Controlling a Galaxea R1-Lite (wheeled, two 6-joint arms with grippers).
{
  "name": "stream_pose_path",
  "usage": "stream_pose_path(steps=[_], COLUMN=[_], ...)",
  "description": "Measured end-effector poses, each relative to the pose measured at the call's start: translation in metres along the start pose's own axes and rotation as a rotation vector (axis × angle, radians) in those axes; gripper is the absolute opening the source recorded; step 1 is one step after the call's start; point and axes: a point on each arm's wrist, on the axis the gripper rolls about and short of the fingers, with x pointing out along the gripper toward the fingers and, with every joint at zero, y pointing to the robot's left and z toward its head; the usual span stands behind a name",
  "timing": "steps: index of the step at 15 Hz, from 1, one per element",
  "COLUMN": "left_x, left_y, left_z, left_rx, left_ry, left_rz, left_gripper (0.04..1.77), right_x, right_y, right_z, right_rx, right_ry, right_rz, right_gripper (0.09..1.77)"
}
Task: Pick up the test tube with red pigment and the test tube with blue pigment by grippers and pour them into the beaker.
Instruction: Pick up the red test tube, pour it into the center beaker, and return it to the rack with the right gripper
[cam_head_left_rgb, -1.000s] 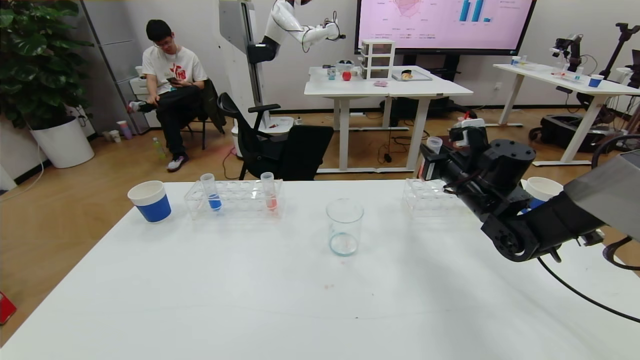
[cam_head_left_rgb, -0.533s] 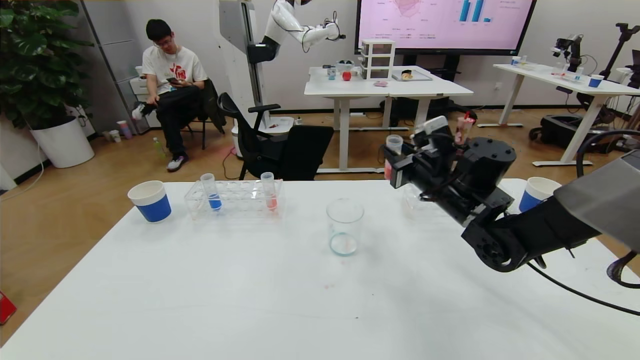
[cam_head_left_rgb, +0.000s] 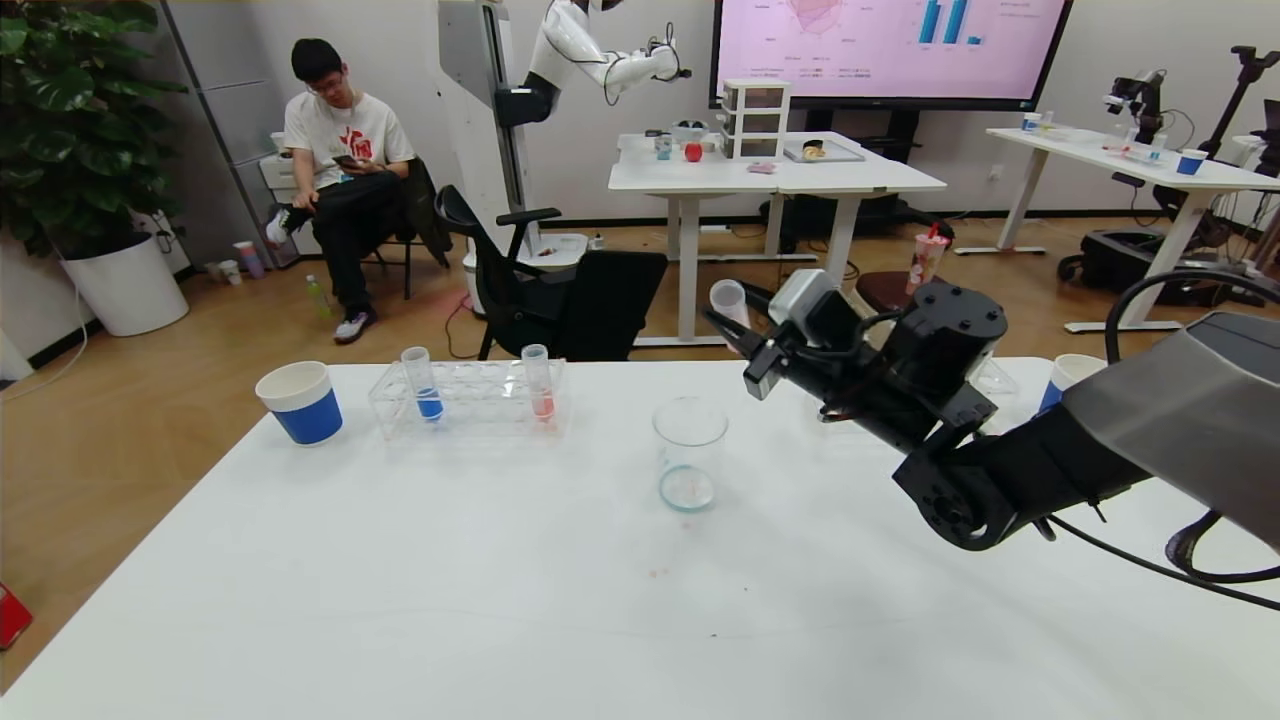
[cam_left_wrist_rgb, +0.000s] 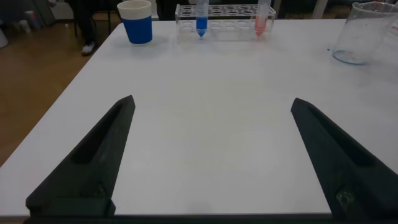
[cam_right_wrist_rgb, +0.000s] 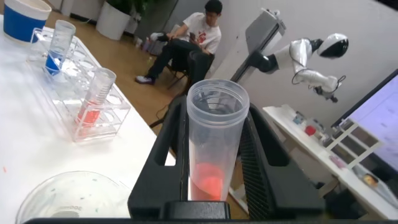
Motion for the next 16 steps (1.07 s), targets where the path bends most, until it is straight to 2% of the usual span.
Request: stream_pose_path(steps=[3, 7, 12, 16], left_x=[0.0, 0.0, 0.0, 0.0], left_y=[0.0, 0.0, 0.0, 0.0], left_z=[0.0, 0.0, 0.0, 0.0], left_rx=[0.0, 0.0, 0.0, 0.0], left_ry=[0.0, 0.0, 0.0, 0.0], left_rz=[0.0, 0.0, 0.0, 0.0], left_gripper=[1.75, 1.75, 1.75, 1.75], right_x=[-0.001, -0.009, 0.005, 0.011], right_y=[-0.003, -0.008, -0.019, -0.018], right_z=[-0.009, -0.027, -0.044, -0.061], right_rx=[-0.125, -0.276, -0.451, -0.565], right_ry=[-0.079, -0.166, -0.276, -0.305], right_rz=[0.101, 0.2, 0.19, 0.201], right_gripper=[0.5, 0.5, 0.5, 0.5])
